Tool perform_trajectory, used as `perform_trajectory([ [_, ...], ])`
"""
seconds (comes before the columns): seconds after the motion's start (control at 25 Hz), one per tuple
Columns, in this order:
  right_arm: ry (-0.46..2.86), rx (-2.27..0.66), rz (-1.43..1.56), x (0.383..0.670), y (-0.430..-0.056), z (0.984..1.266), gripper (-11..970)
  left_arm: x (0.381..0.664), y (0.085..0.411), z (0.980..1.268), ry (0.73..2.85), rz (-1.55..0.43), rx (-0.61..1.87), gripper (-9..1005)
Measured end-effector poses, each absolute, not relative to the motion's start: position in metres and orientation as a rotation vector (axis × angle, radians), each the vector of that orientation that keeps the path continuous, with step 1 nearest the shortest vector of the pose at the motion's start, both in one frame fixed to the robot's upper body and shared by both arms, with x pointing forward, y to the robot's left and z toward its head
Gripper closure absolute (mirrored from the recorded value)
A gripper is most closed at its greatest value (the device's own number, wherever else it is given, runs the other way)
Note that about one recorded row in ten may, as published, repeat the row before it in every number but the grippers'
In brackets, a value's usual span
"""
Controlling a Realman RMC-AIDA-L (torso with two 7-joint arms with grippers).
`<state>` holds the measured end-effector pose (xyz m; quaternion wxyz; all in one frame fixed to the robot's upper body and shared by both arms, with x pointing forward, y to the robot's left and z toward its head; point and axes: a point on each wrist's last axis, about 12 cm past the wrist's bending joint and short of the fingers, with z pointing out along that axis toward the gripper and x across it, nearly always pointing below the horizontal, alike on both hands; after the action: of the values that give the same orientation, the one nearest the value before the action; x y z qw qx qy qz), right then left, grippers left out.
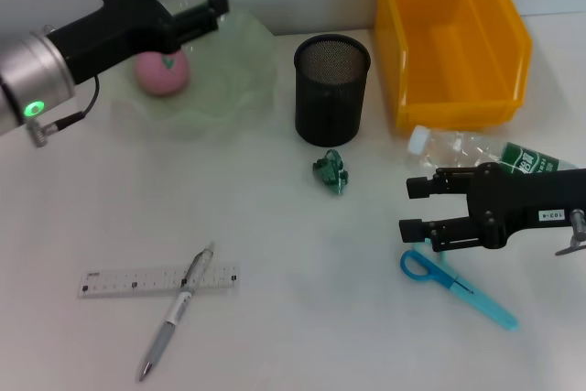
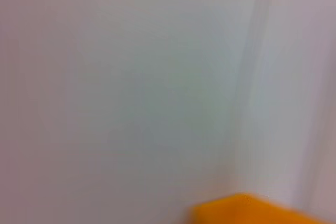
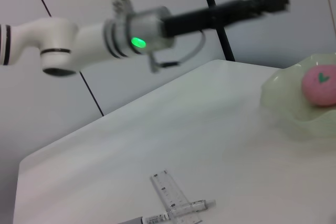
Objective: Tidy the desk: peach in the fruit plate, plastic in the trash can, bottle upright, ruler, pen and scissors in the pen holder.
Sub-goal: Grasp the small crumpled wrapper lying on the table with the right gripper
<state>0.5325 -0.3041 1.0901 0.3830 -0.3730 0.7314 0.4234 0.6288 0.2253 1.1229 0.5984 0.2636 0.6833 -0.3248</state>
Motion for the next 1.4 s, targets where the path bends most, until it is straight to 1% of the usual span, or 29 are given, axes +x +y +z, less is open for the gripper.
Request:
perform_trajectory([
  [0.04, 1.865, -0.950, 1.080, 0.532, -0.304, 1.090, 168, 0.616, 0.230, 1.137, 1.568, -0.861, 0.714, 181],
  [0.08, 1.866, -0.950, 1.080, 0.533, -0.305, 1.090, 168, 0.616, 0.230, 1.137, 1.568, -0.861, 0.714, 181],
  [0.16, 1.868, -0.949, 1.079, 0.533, -0.305, 1.091, 168, 0.603, 0.233, 1.147, 1.576, -0.948, 0.834, 182],
  [0.24, 1.870, -0.945, 1.079, 0.532, -0.307, 1.091, 168, 0.590, 0.239, 1.149, 1.626, -1.013, 0.944, 182],
  [0.32, 1.872, -0.943, 1.080, 0.532, -0.307, 1.091, 168, 0.586, 0.242, 1.148, 1.650, -1.020, 0.971, 182],
  [0.36, 1.874, -0.941, 1.081, 0.531, -0.308, 1.090, 168, 0.579, 0.246, 1.142, 1.701, -1.019, 1.025, 182],
  [0.48, 1.879, -0.936, 1.087, 0.530, -0.309, 1.090, 168, 0.574, 0.250, 1.135, 1.749, -1.006, 1.072, 182],
  [0.68, 1.877, -0.936, 1.091, 0.530, -0.311, 1.092, 168, 0.570, 0.256, 1.110, 1.886, -0.876, 1.138, 181],
  [0.88, 1.881, -0.948, 1.091, 0.532, -0.312, 1.096, 169, 0.568, 0.259, 1.107, 1.875, -0.856, 1.139, 181],
  [1.0, 1.876, -0.976, 1.105, 0.536, -0.312, 1.109, 169, 0.567, 0.259, 1.107, 1.870, -0.862, 1.147, 181],
  [1.04, 1.886, -0.990, 1.115, 0.543, -0.311, 1.125, 169, 0.565, 0.260, 1.106, 1.866, -0.862, 1.153, 181],
  [1.08, 1.886, -0.990, 1.115, 0.543, -0.311, 1.125, 169, 0.565, 0.260, 1.106, 1.866, -0.862, 1.153, 181],
  [1.12, 1.895, -0.994, 1.113, 0.547, -0.310, 1.134, 170, 0.564, 0.261, 1.105, 1.863, -0.861, 1.156, 181],
  [1.2, 1.943, -0.996, 1.096, 0.558, -0.306, 1.153, 170, 0.562, 0.263, 1.104, 1.857, -0.857, 1.153, 181],
  [1.24, 2.027, -0.991, 1.077, 0.570, -0.299, 1.171, 170, 0.560, 0.266, 1.103, 1.846, -0.852, 1.143, 181],
  [1.28, 2.027, -0.991, 1.077, 0.570, -0.299, 1.171, 170, 0.560, 0.266, 1.103, 1.846, -0.852, 1.143, 181],
  [1.4, 2.160, -0.992, 1.027, 0.590, -0.285, 1.195, 170, 0.558, 0.266, 1.101, 1.834, -0.853, 1.138, 181],
])
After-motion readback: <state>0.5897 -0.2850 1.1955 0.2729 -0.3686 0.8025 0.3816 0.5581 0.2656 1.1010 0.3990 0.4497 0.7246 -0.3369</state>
